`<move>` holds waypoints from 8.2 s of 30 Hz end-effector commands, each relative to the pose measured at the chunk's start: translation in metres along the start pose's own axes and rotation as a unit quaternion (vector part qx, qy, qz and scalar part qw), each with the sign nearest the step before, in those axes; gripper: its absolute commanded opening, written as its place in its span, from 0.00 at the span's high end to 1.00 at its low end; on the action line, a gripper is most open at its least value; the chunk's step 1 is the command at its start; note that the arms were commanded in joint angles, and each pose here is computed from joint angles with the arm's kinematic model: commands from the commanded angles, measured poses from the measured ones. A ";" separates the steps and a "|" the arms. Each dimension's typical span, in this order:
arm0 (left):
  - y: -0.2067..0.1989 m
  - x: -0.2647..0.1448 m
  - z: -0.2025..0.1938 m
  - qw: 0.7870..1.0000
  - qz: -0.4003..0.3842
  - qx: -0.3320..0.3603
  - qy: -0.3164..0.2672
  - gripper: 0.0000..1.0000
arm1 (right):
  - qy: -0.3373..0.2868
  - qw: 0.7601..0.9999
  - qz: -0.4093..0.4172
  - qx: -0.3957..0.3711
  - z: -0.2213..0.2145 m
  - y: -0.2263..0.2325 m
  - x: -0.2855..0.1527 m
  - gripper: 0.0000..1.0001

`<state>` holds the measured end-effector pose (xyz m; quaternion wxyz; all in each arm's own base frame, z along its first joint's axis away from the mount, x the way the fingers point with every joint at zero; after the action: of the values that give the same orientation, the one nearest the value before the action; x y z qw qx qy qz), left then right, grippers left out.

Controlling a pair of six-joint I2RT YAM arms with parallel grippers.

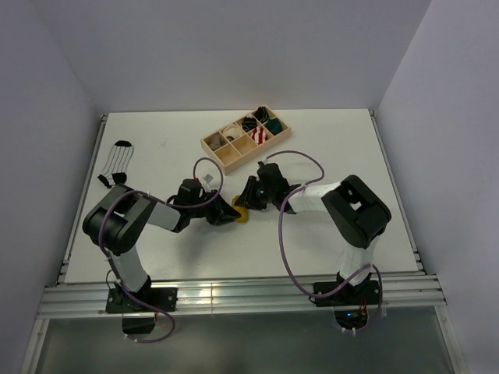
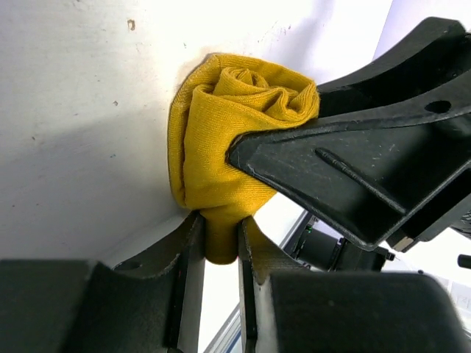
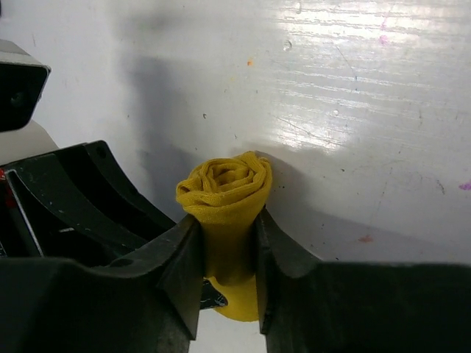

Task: Roll the socks
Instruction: Roll the sock at the center of the board, then pick up the sock at the center of the board, then place the sock in the storage box, then move the sock to the center of the board.

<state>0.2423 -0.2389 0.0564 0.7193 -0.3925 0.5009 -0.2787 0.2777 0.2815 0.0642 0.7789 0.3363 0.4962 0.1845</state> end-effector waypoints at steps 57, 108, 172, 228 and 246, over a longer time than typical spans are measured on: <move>-0.068 -0.041 -0.034 0.895 0.234 0.214 -0.314 0.26 | 0.001 0.994 -0.085 -0.069 0.017 0.021 -0.018 1.00; -0.016 -0.264 0.118 0.859 0.337 0.094 -0.374 0.08 | -0.211 0.961 -0.144 -0.110 0.225 0.036 0.048 1.00; -0.002 -0.265 0.121 0.866 0.330 0.069 -0.369 0.10 | -0.026 0.978 -0.191 -0.073 0.169 0.014 0.034 0.49; 0.186 -0.231 0.239 0.848 0.417 -0.202 -0.255 0.14 | -0.133 0.968 0.136 -0.162 0.036 0.028 -0.175 0.26; -0.027 -0.142 0.054 0.952 0.183 -0.094 -0.228 0.16 | -0.149 0.963 0.141 -0.175 0.025 0.023 -0.192 0.26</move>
<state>0.2429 -0.1057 0.1191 0.7937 -0.4083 0.4492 0.0392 0.2203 0.1745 0.2114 0.8492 0.2953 0.2975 0.3213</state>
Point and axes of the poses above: each gripper's point midway between its finger pads, its own x axis out along the fingers, its own y axis along the line the jaws close on, z = x × y, the point moved 6 cm from there along -x, back along the fingers, and after that the axes turned 7 degrees about x, right-handed, at the moved point
